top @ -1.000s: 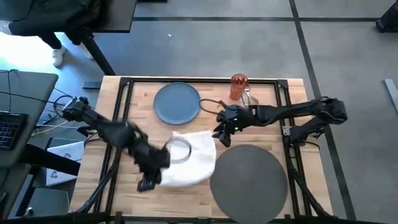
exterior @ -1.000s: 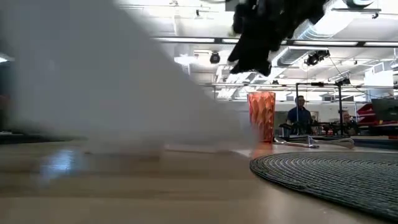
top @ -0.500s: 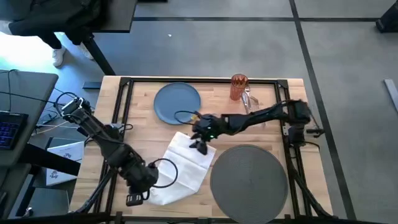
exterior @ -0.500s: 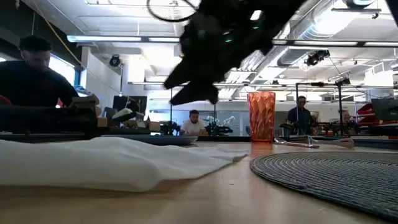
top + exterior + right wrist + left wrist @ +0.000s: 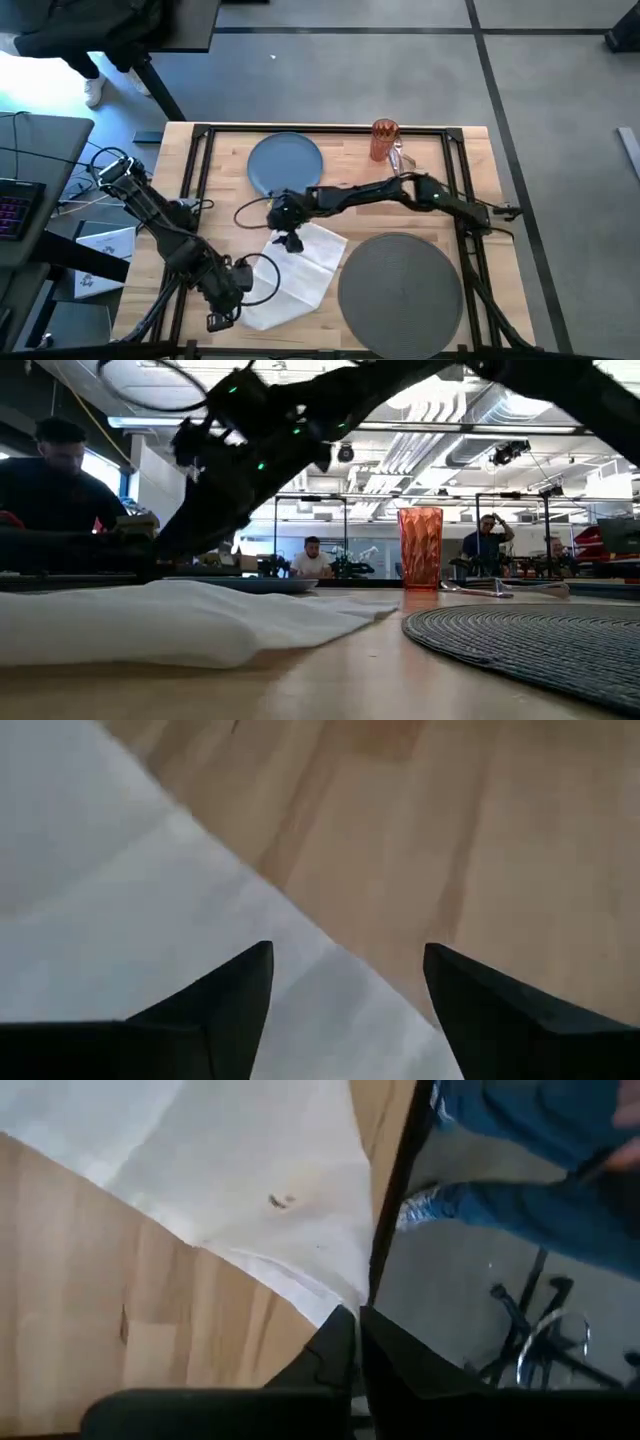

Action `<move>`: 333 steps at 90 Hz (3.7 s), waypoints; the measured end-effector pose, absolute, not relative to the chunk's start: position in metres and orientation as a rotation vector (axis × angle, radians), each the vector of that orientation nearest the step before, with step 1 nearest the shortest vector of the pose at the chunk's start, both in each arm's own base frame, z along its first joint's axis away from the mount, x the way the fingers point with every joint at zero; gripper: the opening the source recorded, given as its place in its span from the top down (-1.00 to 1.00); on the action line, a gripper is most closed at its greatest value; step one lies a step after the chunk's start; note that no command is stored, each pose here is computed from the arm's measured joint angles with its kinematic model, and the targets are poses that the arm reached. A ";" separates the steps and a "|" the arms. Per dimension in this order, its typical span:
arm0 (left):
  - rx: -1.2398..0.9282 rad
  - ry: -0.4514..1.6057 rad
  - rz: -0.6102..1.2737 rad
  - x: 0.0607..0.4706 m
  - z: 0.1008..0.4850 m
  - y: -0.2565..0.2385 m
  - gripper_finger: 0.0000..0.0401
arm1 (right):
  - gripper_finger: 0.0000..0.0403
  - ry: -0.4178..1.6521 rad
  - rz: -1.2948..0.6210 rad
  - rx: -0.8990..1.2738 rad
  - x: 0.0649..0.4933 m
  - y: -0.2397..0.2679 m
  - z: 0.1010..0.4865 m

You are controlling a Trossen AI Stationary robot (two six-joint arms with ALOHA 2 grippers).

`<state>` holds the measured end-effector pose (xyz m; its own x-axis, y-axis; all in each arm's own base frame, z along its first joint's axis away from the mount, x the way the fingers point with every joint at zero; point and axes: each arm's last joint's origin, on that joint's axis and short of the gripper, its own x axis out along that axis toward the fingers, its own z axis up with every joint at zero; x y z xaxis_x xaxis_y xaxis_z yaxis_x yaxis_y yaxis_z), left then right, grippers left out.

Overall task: Set table place
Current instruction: Fold the white table napkin

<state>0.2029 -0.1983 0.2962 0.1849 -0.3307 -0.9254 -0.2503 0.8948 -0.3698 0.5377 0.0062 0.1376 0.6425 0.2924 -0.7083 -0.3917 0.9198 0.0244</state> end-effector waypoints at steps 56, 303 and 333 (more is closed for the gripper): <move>-0.557 1.361 0.061 0.203 0.296 -0.197 1.00 | 0.95 1.191 0.423 -0.177 0.525 0.004 0.156; -0.182 1.155 0.356 0.162 0.293 -0.198 1.00 | 0.28 1.698 0.601 0.011 0.399 0.062 0.158; -0.177 1.145 0.359 0.162 0.293 -0.197 1.00 | 0.94 1.649 0.385 -0.053 0.406 0.077 0.159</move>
